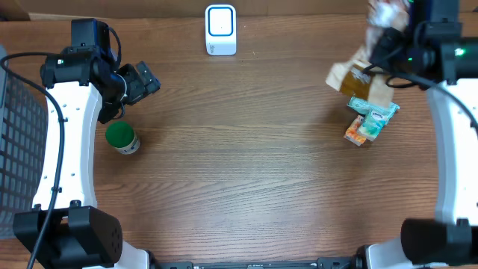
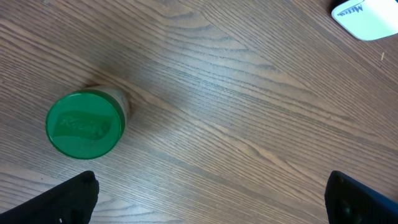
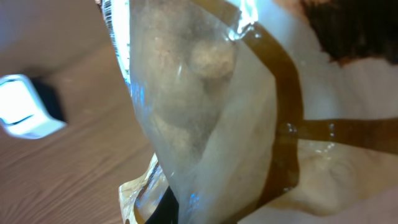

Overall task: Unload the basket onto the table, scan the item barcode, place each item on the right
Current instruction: 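Carry the bread bag to the right side and lower it, then open the right gripper and raise it off the bread bag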

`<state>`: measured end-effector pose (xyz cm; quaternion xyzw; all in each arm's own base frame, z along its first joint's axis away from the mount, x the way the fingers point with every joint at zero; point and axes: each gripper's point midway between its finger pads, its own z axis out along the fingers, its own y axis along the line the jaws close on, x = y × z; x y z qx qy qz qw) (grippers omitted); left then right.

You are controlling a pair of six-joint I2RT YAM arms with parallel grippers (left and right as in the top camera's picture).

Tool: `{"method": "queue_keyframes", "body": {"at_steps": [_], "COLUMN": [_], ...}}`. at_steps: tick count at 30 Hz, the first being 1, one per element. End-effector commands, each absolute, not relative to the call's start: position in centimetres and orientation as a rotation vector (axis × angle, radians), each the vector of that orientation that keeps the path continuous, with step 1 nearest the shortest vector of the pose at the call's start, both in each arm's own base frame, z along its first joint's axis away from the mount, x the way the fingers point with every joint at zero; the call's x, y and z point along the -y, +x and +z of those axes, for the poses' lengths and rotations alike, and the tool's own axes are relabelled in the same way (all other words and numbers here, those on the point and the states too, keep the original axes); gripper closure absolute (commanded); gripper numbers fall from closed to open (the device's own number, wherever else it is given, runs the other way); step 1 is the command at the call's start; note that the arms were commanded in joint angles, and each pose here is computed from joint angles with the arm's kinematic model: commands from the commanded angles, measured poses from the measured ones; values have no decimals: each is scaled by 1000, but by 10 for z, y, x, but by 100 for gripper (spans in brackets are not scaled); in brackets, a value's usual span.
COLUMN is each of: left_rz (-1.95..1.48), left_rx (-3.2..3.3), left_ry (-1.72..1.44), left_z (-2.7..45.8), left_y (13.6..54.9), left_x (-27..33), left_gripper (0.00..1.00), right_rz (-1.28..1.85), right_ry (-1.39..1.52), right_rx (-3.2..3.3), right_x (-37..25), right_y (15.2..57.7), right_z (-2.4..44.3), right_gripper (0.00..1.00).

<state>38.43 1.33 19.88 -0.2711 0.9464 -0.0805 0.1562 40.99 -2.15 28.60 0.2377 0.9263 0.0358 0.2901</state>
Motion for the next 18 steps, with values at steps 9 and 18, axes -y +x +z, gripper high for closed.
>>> {"method": "queue_keyframes", "body": {"at_steps": [9, 18], "left_rz": [-237, -237], "left_rx": [-2688, -2688], "left_ry": [-757, -756], "left_z": [207, 207], "left_y": [387, 387], "left_x": [-12, -12], "left_gripper": [0, 0], "right_rz": [184, 154], "right_ry": [1074, 1207], "right_rx": [-2598, -2573], "right_x": [95, 130], "right_y": [407, 389], "right_z": [142, 125], "right_gripper": [96, 51]}}
